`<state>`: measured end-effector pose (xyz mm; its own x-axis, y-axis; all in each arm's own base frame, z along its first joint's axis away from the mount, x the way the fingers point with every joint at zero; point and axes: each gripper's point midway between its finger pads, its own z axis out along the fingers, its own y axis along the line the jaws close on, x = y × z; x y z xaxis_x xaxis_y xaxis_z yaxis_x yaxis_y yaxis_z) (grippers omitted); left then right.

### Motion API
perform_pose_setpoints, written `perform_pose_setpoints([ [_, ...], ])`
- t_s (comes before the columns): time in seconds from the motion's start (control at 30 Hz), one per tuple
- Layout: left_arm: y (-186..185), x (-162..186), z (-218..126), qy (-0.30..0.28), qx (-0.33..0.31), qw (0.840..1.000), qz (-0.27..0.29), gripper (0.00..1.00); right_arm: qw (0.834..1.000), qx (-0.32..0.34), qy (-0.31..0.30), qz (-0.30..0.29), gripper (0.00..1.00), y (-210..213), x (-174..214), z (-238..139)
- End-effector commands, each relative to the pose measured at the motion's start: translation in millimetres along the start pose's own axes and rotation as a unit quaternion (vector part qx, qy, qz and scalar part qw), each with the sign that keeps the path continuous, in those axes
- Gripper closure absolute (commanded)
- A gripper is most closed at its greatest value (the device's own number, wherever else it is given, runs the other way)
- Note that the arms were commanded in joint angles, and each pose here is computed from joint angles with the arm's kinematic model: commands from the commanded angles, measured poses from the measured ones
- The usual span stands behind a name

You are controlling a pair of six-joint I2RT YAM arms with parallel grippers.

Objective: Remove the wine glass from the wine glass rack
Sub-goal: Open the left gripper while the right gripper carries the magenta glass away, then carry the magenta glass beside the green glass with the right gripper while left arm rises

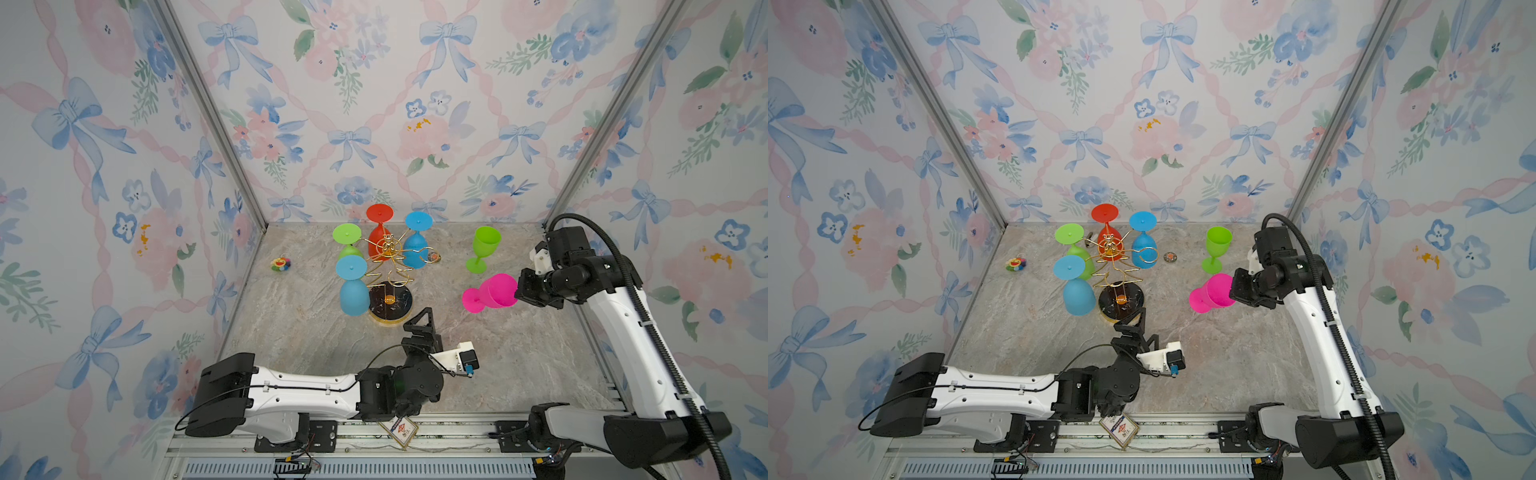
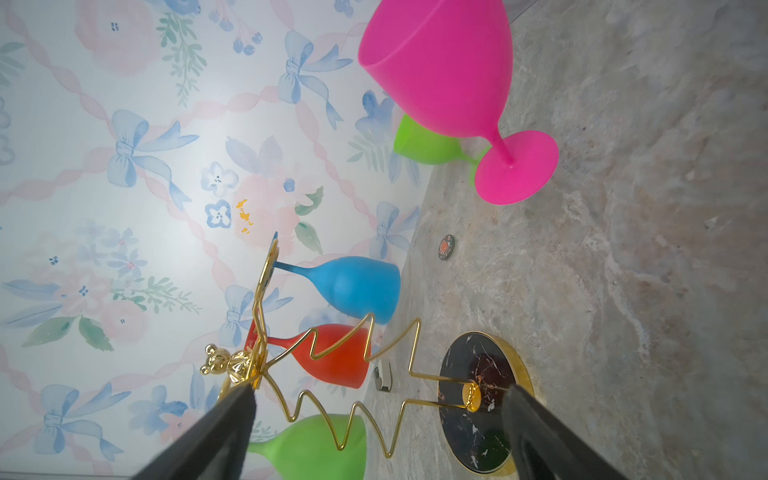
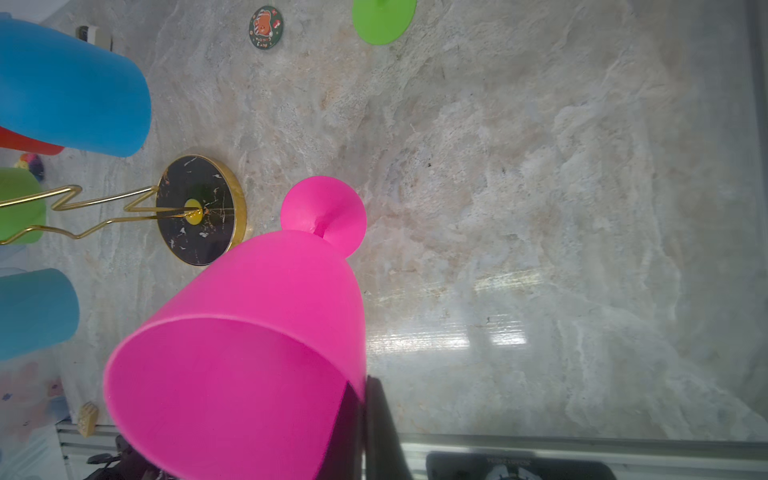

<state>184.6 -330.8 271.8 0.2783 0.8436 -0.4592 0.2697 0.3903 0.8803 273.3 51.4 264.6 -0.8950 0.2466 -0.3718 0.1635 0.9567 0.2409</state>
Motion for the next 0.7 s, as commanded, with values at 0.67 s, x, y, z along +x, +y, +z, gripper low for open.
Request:
perform_pose_setpoints([
  [0.67, 129, -61, -41, -0.083, 0.059, 0.918, -0.384, 0.02, 0.99, 0.137, 0.012, 0.042, 1.0, -120, -108, 51],
])
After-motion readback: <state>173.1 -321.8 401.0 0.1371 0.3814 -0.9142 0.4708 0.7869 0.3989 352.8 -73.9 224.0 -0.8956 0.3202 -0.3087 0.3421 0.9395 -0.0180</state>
